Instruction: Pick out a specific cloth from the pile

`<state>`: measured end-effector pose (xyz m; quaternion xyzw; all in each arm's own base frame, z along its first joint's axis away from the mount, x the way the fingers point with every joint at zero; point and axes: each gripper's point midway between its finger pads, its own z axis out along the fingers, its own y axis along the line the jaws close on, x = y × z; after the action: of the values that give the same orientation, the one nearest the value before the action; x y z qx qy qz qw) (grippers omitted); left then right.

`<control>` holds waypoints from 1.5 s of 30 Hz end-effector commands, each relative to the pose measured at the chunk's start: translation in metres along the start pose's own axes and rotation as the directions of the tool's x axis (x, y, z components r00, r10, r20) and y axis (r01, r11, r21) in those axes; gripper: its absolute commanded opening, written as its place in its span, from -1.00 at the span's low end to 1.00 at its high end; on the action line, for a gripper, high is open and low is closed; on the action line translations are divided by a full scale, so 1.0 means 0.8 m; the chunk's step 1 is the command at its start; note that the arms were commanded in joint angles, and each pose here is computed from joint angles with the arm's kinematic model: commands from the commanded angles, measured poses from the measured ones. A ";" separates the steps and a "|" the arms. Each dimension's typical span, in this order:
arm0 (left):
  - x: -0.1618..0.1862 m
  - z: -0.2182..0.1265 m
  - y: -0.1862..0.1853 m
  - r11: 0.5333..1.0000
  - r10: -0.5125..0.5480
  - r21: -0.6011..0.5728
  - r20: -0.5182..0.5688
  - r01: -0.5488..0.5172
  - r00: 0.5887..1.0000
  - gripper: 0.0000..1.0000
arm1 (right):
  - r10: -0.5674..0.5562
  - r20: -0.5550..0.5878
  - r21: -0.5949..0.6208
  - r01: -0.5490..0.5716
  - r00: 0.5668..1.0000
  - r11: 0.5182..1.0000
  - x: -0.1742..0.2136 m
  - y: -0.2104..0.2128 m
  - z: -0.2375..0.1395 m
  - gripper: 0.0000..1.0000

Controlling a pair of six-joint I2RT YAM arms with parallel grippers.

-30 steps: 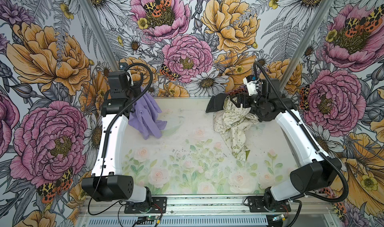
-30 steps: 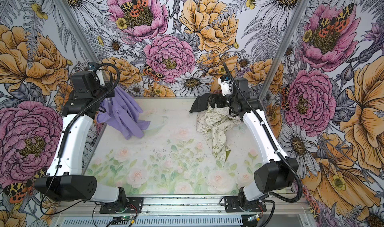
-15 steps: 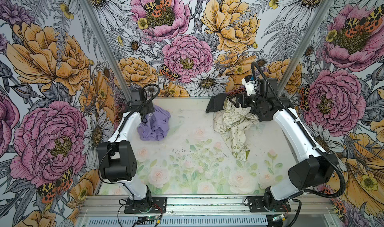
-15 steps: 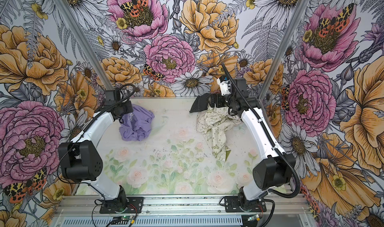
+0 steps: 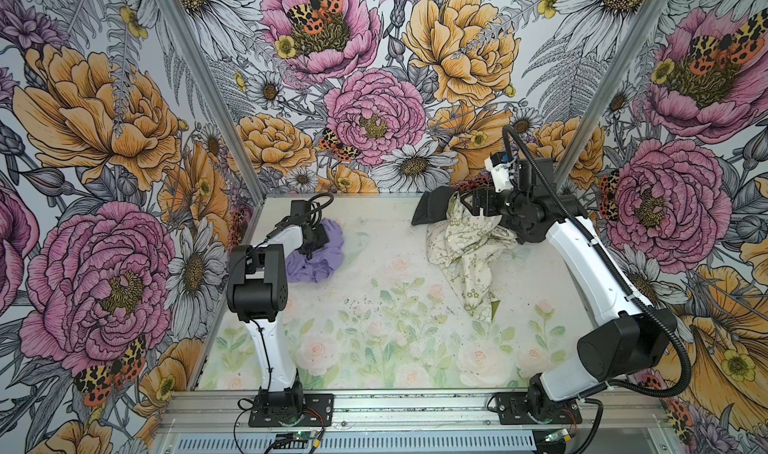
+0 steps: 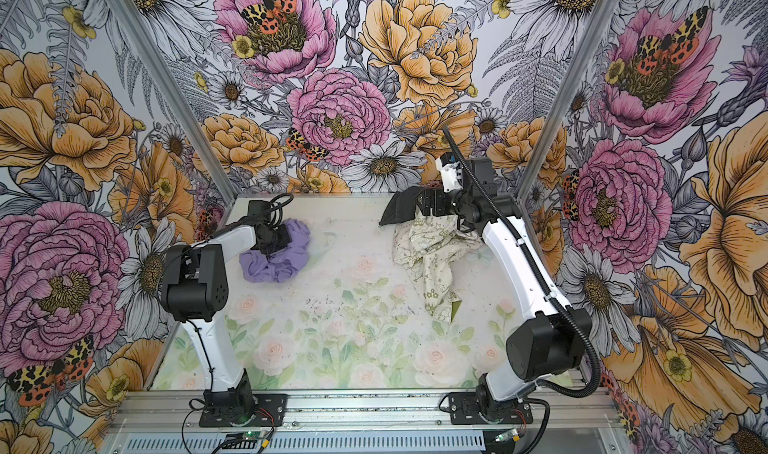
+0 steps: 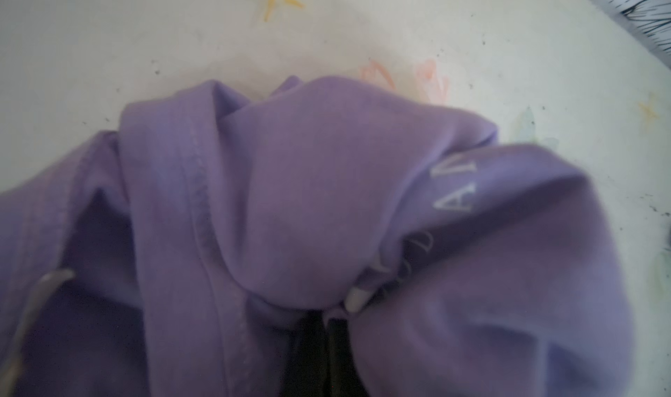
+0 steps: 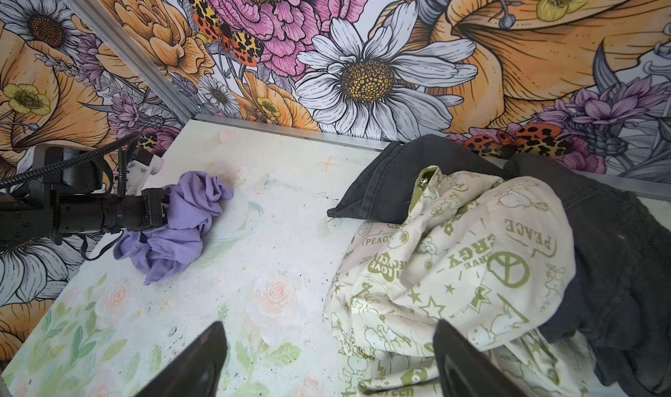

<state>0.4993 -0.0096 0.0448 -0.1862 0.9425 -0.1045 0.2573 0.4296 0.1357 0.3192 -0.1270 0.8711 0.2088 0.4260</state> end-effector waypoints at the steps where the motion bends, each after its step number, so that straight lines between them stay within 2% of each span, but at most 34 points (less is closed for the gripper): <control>1: 0.009 0.015 -0.015 0.998 -0.046 0.049 -0.038 0.047 0.998 -1.00 | 0.003 0.025 0.008 -0.003 1.000 1.000 -0.005 0.006 -0.010 0.78; 4: 0.019 0.024 -0.015 0.997 -0.058 0.049 -0.063 0.061 0.996 -0.95 | 0.003 0.027 0.011 -0.003 1.000 1.000 -0.005 0.005 -0.011 0.78; 8: 0.004 0.010 -0.023 0.996 -0.052 0.064 -0.033 0.054 0.998 -0.69 | 0.001 0.028 0.015 -0.001 1.000 1.000 -0.005 0.005 -0.012 0.78; 14: -0.052 -0.065 -0.049 0.996 -0.007 0.085 0.132 -0.005 0.991 -0.18 | -0.008 0.030 0.018 0.008 1.000 1.000 -0.005 0.005 -0.014 0.78; 17: -0.073 -0.112 -0.062 0.996 0.020 0.084 0.223 -0.040 0.975 -0.01 | -0.019 0.035 0.025 0.018 0.999 1.000 -0.005 0.004 -0.016 0.79; 18: -0.082 -0.140 -0.069 0.994 0.031 0.089 0.271 -0.057 0.962 0.04 | -0.021 0.035 0.028 0.020 0.999 0.999 -0.006 0.003 -0.017 0.79; 26: -0.082 -0.252 -0.092 0.984 0.141 0.033 0.457 -0.175 0.878 0.41 | -0.034 0.049 0.058 0.031 0.998 0.998 -0.010 -0.001 -0.023 0.82; 33: -0.063 -0.330 -0.082 0.978 0.154 0.004 0.660 -0.208 0.735 0.92 | 0.014 0.095 0.149 -0.029 0.995 0.988 -0.003 -0.036 -0.032 0.87; 36: -0.050 -0.343 -0.058 0.981 0.160 -0.040 0.729 -0.191 0.666 0.97 | 0.062 0.170 0.183 -0.093 0.983 0.979 0.007 -0.062 -0.038 0.88; 39: -0.032 -0.337 -0.034 0.982 0.171 -0.081 0.768 -0.172 0.617 0.97 | 0.136 0.254 0.226 -0.195 0.958 0.954 0.026 -0.102 -0.049 0.88; 42: -0.009 -0.315 -0.009 0.981 0.186 -0.120 0.781 -0.150 0.596 0.97 | 0.143 0.297 0.307 -0.236 0.944 0.922 0.057 -0.140 -0.055 0.90; 45: 0.009 -0.290 0.013 0.977 0.214 -0.163 0.776 -0.140 0.593 0.97 | 0.126 0.312 0.382 -0.245 0.942 0.891 0.093 -0.168 -0.053 0.92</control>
<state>0.3703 0.0043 0.2249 -0.1171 0.7869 0.0189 0.6056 0.4022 0.0106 0.2321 0.0615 0.8710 0.1031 0.4763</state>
